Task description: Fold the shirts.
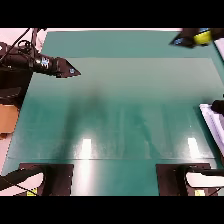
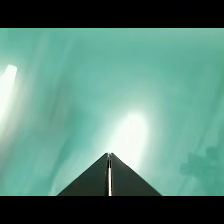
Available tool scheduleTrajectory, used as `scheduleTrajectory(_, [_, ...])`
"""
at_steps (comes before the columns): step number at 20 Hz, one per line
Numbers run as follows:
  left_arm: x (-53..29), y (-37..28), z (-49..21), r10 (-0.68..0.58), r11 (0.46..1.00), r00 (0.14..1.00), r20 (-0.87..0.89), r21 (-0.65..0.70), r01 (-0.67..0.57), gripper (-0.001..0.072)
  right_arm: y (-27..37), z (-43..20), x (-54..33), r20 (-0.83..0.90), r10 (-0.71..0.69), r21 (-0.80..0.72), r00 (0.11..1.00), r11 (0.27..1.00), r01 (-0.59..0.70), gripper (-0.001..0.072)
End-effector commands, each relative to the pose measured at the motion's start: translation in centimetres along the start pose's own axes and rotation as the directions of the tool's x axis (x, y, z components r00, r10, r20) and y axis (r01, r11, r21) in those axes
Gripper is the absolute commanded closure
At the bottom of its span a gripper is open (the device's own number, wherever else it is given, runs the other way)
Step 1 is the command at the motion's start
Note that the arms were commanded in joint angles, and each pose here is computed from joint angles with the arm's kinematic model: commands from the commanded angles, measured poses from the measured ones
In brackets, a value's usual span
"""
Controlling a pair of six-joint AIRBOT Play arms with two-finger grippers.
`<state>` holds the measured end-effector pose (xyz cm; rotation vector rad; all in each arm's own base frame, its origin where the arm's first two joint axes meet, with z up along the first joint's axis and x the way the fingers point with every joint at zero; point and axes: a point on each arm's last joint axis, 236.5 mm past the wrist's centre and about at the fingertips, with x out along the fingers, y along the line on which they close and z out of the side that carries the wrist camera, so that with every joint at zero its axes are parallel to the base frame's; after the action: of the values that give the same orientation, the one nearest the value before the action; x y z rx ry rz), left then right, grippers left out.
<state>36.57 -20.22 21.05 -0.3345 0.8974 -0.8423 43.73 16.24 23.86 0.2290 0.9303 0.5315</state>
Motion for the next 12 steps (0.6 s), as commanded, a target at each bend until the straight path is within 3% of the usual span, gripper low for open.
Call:
scheduleTrajectory(1, [0.0,-1.4,0.4,-0.057,0.998,0.998,0.018,0.025,0.057,0.0684,10.0,-5.5,5.0,-0.235,0.245,-0.195,0.941,0.936,-0.292,0.0687])
scheduleTrajectory(6, [-0.1,-2.0,0.6,-0.086,0.996,0.996,0.025,0.018,0.085,0.0684,9.9,-8.3,8.1,-0.298,0.254,-0.158,0.92,0.938,-0.31,0.0687])
scheduleTrajectory(12, [-0.1,-2.1,0.5,-0.088,0.996,0.996,0.019,0.018,0.088,0.0684,7.6,-13.3,7.9,-0.252,0.23,-0.148,0.94,0.951,-0.272,0.0688])
